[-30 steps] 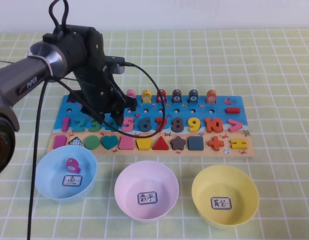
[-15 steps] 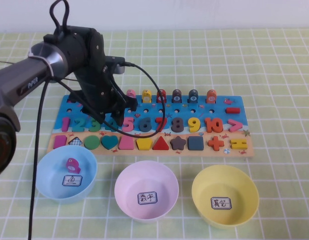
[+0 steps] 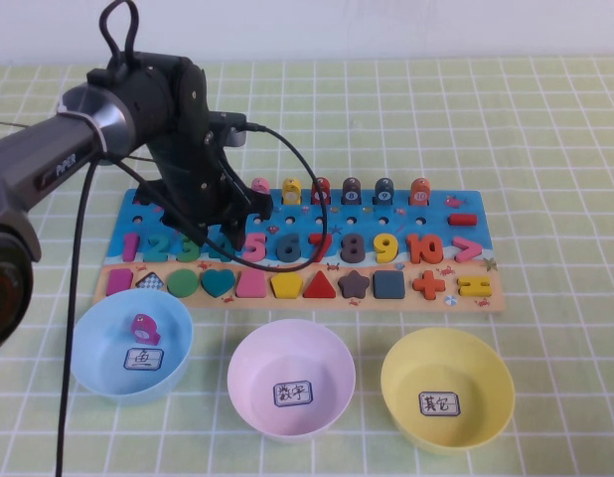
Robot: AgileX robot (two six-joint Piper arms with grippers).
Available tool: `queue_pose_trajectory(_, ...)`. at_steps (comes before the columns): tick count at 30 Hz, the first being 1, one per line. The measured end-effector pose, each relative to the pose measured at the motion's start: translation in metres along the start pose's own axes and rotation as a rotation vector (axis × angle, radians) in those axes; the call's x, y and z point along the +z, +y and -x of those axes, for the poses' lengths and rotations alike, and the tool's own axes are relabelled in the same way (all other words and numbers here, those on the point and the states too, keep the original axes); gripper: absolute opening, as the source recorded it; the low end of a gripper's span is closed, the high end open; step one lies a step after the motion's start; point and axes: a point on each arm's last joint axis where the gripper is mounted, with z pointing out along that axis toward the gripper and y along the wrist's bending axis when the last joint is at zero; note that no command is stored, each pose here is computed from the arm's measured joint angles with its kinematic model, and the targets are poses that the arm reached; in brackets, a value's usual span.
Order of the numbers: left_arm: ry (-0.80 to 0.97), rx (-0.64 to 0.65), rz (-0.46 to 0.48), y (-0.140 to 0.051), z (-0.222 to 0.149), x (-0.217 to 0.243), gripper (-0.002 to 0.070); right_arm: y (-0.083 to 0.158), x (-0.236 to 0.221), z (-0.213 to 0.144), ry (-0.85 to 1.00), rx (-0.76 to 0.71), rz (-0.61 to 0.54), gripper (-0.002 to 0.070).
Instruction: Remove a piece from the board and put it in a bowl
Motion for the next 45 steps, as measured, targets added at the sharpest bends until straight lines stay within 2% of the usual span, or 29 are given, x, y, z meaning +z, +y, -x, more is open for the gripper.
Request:
queue_pose_trajectory(15,0.023,-0.005,0.006,0.001,-0.001,0.011,0.0352,0.000,0.000,0.000,0.000,0.000,0.000,-0.0018)
queue_pose_trajectory(21,0.023,-0.006,0.008,0.001,-0.001,0.011,0.0230,0.000,0.000,0.000,0.000,0.000,0.000,-0.0018)
queue_pose_trajectory(28,0.032,-0.006,0.009,0.000,0.002,0.007,0.0230,0.000,0.000,0.000,0.000,0.000,0.000,-0.0018)
queue_pose_trajectory(33,0.021,0.019,0.007,-0.002,0.011,-0.015,0.0230,0.000,0.000,0.000,0.000,0.000,0.000,-0.0018)
queue_pose_trajectory(38,-0.066,0.070,-0.002,-0.003,0.020,-0.050,0.0230,0.000,0.000,0.000,0.000,0.000,0.000,-0.0018)
queue_pose_trajectory(45,-0.137,0.128,-0.001,-0.001,-0.004,-0.110,0.0230,0.000,0.000,0.000,0.000,0.000,0.000,-0.0018)
